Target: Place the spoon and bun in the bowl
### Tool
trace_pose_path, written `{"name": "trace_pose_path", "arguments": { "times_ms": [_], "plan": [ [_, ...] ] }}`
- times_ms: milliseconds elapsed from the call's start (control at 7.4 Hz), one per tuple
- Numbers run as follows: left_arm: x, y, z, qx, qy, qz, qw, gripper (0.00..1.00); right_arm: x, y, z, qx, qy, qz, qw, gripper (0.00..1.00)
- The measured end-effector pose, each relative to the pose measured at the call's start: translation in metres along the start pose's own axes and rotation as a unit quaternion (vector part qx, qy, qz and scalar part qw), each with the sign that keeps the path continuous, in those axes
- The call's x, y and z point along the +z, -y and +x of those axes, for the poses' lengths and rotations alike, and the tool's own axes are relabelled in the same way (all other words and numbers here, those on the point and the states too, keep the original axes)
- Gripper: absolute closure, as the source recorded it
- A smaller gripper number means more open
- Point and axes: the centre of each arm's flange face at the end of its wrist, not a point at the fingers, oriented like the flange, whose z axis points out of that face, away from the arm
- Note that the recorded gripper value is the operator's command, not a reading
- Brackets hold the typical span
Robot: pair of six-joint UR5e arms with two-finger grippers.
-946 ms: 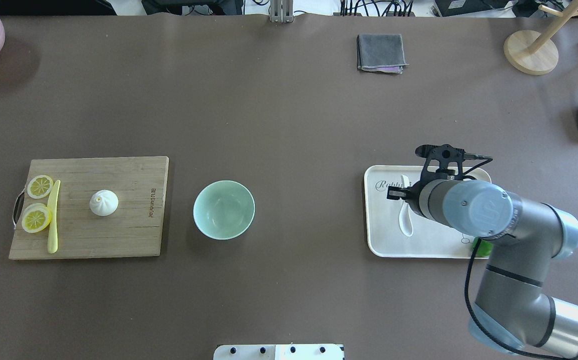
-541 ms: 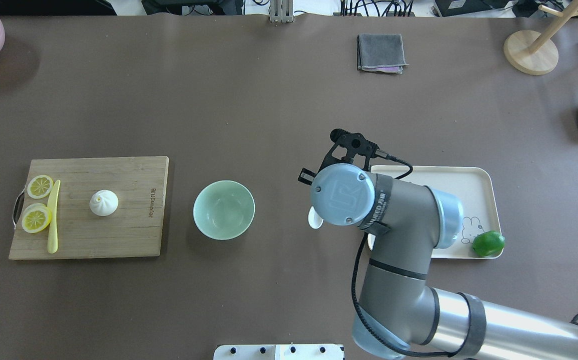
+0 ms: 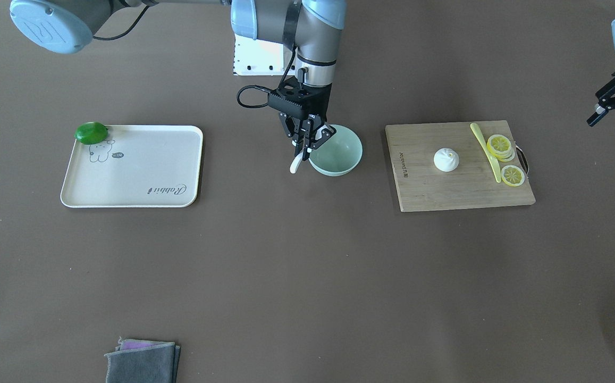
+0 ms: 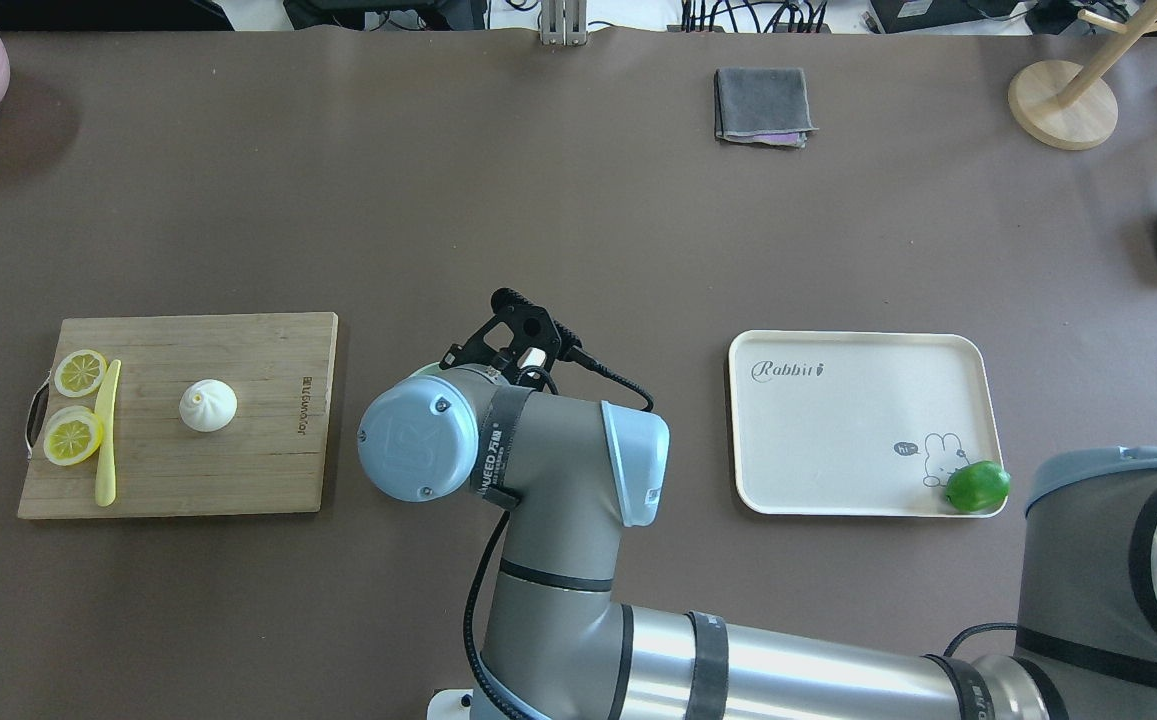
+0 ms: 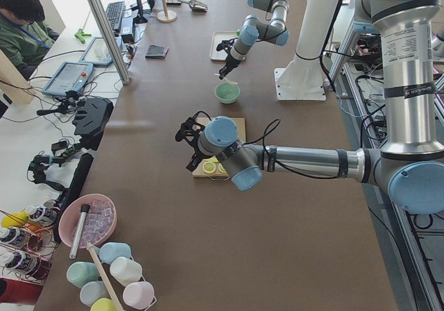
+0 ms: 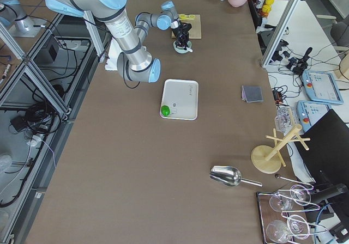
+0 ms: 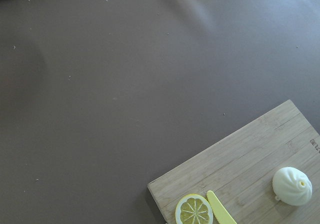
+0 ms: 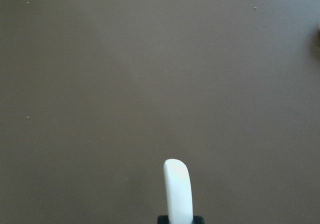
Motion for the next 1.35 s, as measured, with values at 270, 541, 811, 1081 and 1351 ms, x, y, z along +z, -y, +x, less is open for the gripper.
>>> {"name": "trace_pose_path", "arguments": {
  "times_ms": [270,541,811,1081,1351],
  "plan": [
    [0.001,0.000,0.000,0.000,0.000,0.000,1.0000,0.01,0.000,-0.026,-0.010,0.012,0.003,0.017,0.9998,0.37],
    [0.001,0.002,0.001,0.001,-0.001,0.000,1.0000,0.01,-0.007,-0.032,-0.016,0.006,0.008,0.022,0.9997,0.00],
    [0.008,0.015,0.012,-0.008,-0.010,0.001,0.9999,0.01,-0.021,-0.011,-0.024,-0.013,0.019,0.033,0.9992,0.00],
    [0.031,0.037,0.042,-0.003,-0.024,0.001,0.9997,0.01,-0.037,0.057,-0.018,-0.043,0.034,0.016,0.9984,0.00],
    [0.077,0.050,0.096,0.003,-0.015,0.005,0.9999,0.01,-0.040,0.165,0.026,-0.105,0.037,-0.017,0.9936,0.00]
  ]
}}
